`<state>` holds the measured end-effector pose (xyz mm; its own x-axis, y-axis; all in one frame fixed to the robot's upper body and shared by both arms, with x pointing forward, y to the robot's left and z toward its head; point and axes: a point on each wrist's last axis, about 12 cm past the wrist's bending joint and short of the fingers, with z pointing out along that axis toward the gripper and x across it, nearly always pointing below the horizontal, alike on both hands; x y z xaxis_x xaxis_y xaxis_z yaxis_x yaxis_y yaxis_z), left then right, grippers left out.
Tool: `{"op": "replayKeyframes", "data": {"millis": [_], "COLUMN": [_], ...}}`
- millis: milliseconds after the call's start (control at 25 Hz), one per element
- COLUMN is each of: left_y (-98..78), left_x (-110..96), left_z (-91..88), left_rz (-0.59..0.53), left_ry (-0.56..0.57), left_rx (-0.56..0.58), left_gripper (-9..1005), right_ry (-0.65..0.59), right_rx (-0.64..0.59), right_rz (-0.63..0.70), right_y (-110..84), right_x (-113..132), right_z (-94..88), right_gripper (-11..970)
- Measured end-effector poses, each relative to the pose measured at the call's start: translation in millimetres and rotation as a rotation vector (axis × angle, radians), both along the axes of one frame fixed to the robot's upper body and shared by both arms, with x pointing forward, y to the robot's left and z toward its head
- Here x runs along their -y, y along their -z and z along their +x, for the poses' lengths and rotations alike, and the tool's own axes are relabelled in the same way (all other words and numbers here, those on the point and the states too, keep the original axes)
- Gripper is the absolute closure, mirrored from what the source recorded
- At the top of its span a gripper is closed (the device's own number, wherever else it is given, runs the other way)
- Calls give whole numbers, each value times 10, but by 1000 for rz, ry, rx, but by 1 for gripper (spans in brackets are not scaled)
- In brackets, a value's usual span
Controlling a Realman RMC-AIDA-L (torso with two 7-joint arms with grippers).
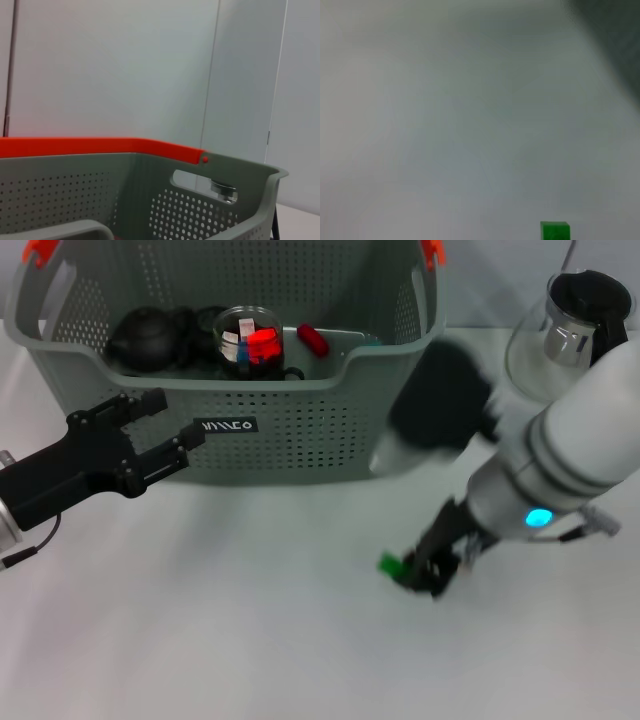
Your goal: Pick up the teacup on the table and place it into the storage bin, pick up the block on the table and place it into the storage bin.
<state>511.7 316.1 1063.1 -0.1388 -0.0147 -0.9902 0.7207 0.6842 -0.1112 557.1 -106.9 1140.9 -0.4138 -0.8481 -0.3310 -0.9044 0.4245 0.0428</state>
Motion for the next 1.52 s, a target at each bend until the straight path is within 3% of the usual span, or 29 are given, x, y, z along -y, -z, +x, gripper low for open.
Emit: {"op": "replayKeyframes", "data": {"millis": [280, 520, 680, 800, 960, 1080, 1360, 1520], "left_y": [-12, -25, -43, -59, -64, -68, -80, -90], "left_x": [-18, -24, -6, 11, 19, 13, -1, 1], "left_z": [14, 62, 102, 133, 156, 162, 169, 179], "left_rz": [1, 10, 13, 15, 15, 15, 12, 11], "left_ry": [-9, -21, -19, -15, -18, -19, -23, -22], "left_rx": [4, 6, 11, 16, 13, 11, 13, 16], "left_gripper": [305, 305, 306, 306, 306, 306, 305, 305], "right_ry": [62, -157, -199, -195, -163, -100, 50, 133], "right_rx": [45, 114, 247, 345, 454, 477, 415, 414], "right_rz": [363, 819, 1061, 1149, 1196, 1183, 901, 696], "right_y": [-191, -296, -374, -409, -564, -820, -1552, -1833], "right_x": [449, 869, 1189, 1313, 1341, 1295, 881, 543], "right_z": [13, -282, -364, -365, -248, -48, 528, 860], "right_gripper": [759, 757, 756, 755, 754, 753, 752, 751]}}
